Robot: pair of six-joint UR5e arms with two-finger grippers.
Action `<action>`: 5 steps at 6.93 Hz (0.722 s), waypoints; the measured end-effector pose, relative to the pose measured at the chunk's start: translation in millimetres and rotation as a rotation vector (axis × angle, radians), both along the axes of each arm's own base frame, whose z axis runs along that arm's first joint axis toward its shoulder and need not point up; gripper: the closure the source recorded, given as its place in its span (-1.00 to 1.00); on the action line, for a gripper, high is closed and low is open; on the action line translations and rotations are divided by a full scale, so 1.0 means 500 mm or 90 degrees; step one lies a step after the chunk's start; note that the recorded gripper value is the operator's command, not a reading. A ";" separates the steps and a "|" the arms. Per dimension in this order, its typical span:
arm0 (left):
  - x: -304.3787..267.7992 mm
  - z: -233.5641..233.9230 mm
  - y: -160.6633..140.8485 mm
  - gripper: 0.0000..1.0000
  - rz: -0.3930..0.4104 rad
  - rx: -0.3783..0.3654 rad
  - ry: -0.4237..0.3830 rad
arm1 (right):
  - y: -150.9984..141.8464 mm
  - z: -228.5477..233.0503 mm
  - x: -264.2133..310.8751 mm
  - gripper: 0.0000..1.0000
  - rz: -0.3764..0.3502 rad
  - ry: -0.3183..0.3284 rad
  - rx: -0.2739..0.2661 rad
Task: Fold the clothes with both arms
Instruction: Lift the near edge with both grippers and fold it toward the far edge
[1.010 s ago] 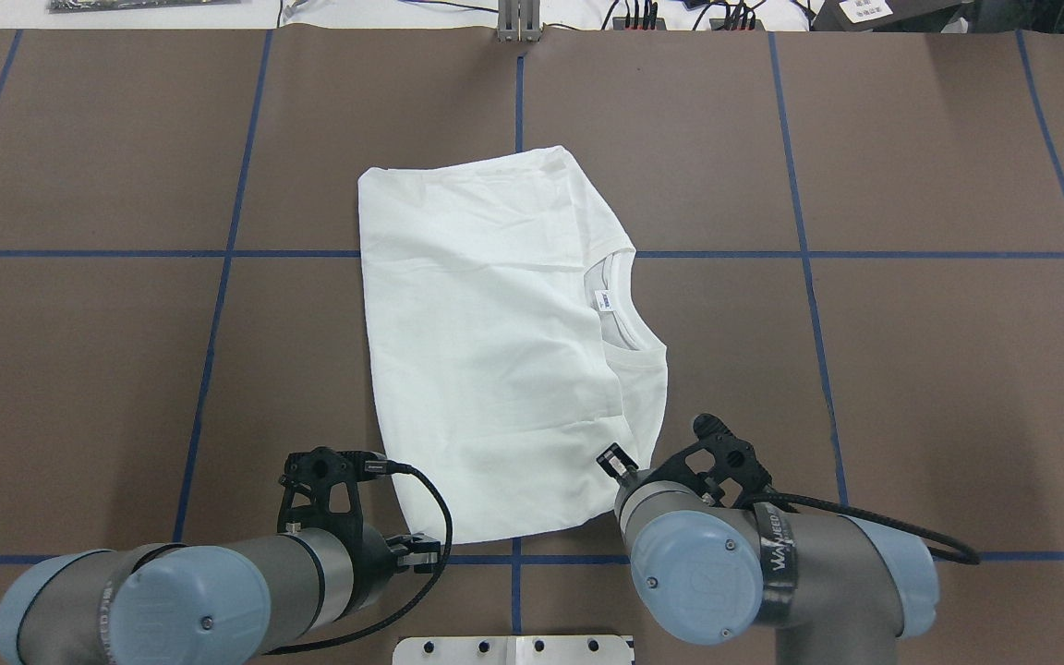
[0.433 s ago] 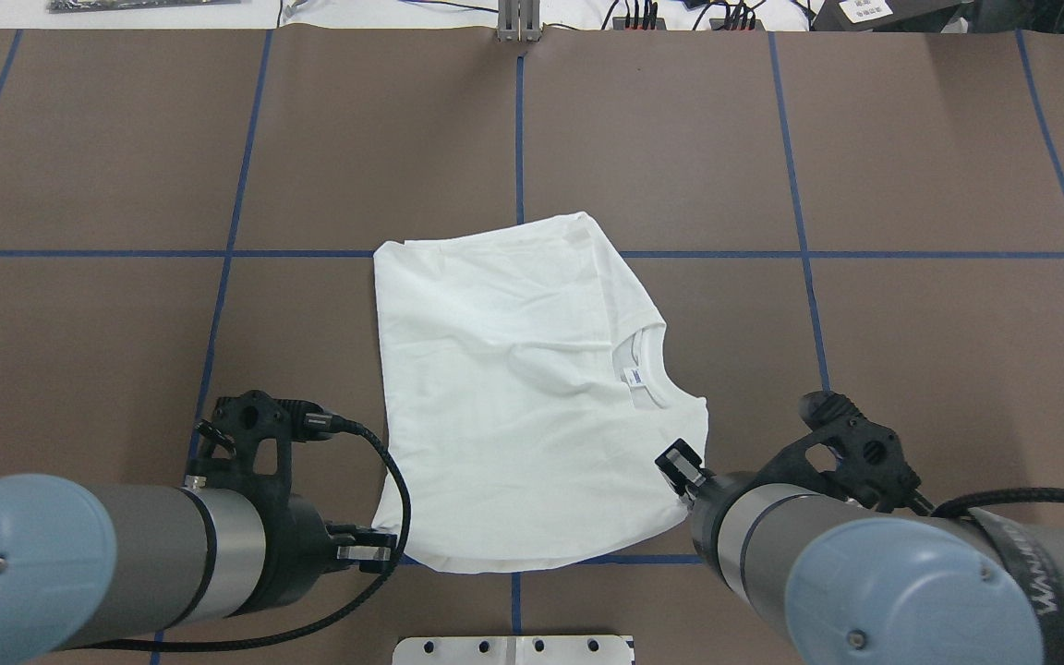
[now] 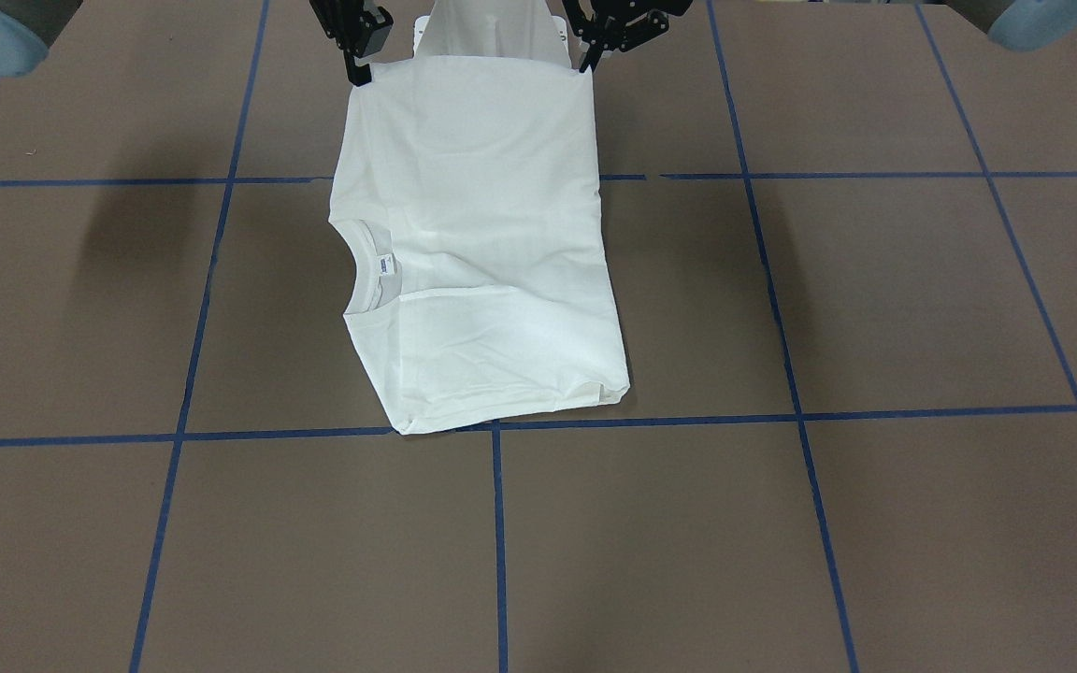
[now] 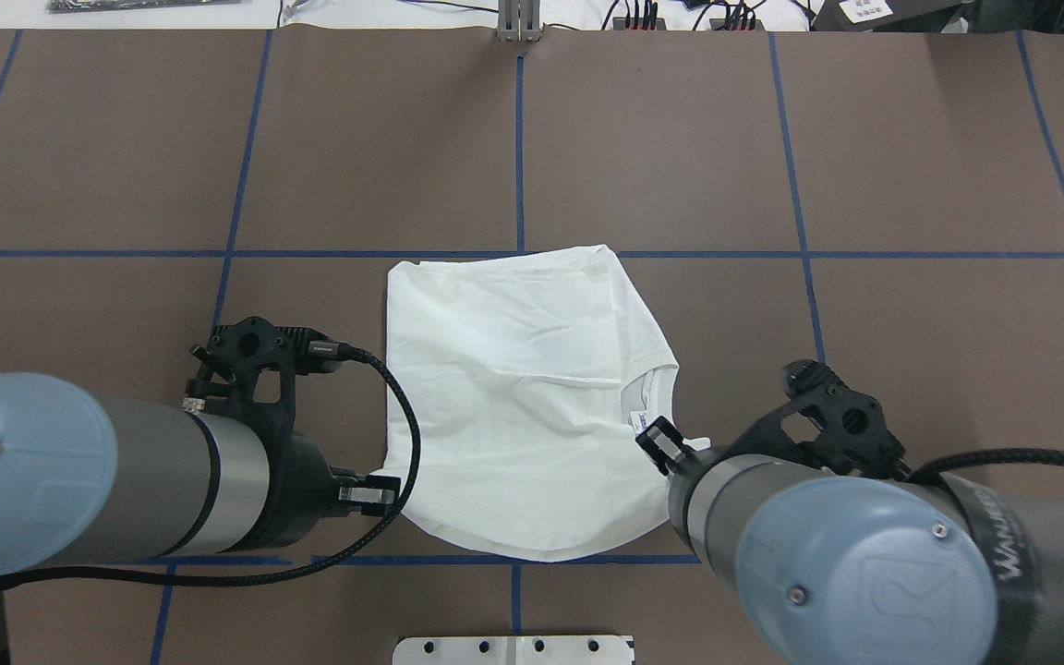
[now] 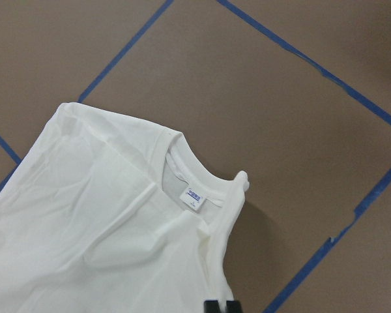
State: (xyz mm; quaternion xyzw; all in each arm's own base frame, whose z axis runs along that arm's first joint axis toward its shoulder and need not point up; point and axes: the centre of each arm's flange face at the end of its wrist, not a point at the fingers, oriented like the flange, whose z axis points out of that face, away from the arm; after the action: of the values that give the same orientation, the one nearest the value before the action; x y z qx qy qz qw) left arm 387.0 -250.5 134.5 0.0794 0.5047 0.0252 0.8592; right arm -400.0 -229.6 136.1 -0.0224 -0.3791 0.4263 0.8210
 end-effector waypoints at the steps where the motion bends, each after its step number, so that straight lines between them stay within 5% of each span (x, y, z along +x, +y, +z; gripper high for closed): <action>1: 0.026 0.003 -0.031 1.00 -0.022 0.006 -0.015 | -0.049 0.001 -0.033 1.00 0.009 0.010 0.019; 5: 0.138 0.096 -0.306 1.00 -0.110 0.070 -0.059 | -0.289 0.058 -0.134 1.00 0.052 0.014 0.097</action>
State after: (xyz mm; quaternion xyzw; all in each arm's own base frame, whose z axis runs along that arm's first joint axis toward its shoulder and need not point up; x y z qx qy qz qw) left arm 456.2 -403.5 182.5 0.1685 0.4533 -0.0179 0.8751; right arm -467.0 -374.0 165.2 0.0602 -0.4022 0.4293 0.8064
